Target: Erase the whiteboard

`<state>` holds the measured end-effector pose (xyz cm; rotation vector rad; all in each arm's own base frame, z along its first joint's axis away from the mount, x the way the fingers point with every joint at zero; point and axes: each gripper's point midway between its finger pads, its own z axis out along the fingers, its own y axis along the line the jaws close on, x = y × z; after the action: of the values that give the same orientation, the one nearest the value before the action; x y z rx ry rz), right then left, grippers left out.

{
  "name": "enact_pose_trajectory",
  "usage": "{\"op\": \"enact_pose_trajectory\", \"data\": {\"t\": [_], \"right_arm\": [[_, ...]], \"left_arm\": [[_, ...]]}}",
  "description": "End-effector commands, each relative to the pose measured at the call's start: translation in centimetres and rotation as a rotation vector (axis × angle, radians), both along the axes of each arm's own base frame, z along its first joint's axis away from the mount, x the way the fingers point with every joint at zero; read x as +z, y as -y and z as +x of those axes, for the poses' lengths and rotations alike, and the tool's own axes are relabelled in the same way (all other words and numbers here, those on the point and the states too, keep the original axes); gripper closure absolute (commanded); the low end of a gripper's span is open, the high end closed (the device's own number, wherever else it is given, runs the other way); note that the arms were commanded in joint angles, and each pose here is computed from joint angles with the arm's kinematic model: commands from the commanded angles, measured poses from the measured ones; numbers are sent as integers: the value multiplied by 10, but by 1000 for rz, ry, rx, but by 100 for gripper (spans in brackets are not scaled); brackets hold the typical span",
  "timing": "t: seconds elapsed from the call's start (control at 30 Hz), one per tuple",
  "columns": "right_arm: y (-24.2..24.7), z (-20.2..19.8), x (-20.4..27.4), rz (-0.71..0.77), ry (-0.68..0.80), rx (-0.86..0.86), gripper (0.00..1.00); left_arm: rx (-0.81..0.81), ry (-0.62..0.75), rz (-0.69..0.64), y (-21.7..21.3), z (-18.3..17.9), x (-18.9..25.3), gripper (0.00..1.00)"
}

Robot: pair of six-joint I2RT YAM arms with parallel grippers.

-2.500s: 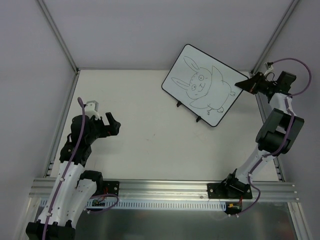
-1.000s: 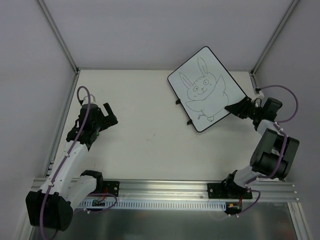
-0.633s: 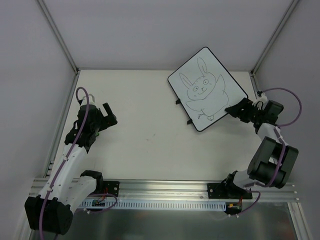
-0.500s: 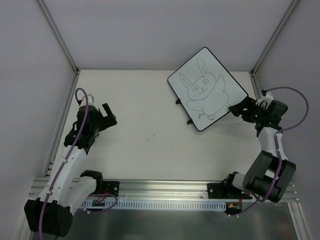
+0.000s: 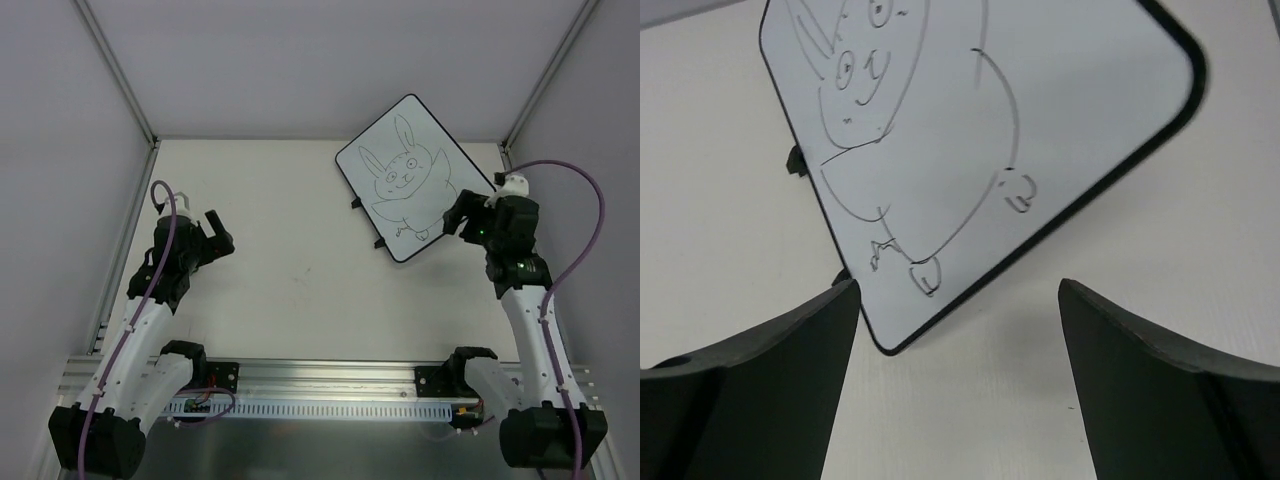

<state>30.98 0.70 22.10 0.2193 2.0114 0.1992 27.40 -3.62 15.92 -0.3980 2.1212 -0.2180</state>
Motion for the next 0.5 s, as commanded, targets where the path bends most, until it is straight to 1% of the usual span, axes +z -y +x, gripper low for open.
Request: {"op": "enact_pose_trajectory", "data": {"t": [0.0,0.03,0.07,0.1,0.13,0.17,0.2,0.23,0.27,0.3,0.33,0.37,0.4,0.43,0.47], "right_arm": [[0,-3,14,-99,-5,-147,16],[-27,-2,9,-105,-24,-102,16],[-37,-1,6,-95,-31,-116,16],[-38,1,2,-125,-38,-158,16],[-60,0,-3,-132,-51,-120,16],[-71,5,-16,-152,-97,-127,16],[-77,8,-19,-143,-99,-175,16],[-98,6,-22,-149,-102,-148,18],[-111,13,-32,-175,-128,-154,20],[-119,17,-33,-165,-121,-192,22],[-136,16,-38,-168,-131,-179,24],[-142,16,-44,-187,-157,-193,23],[-153,26,-49,-208,-169,-215,24],[-162,28,-55,-185,-179,-245,24],[-163,28,-60,-207,-203,-268,25]], "left_arm": [[-10,34,5,1,0,6,1],[-13,42,0,2,-1,7,1],[-14,48,-3,2,-2,8,1],[-14,46,-2,2,-2,8,1],[-10,54,-1,1,-3,9,1],[-11,59,0,1,-3,10,1],[-12,63,1,1,-4,11,1],[-12,66,1,1,-4,11,1],[-11,69,-2,1,-5,12,1],[-13,72,-3,1,-5,13,1],[-13,75,-4,1,-5,14,1],[-13,77,-5,1,-5,14,1],[-14,77,-6,2,-5,14,1],[-14,83,-7,2,-6,15,1],[-14,84,-7,2,-6,15,1]]}}
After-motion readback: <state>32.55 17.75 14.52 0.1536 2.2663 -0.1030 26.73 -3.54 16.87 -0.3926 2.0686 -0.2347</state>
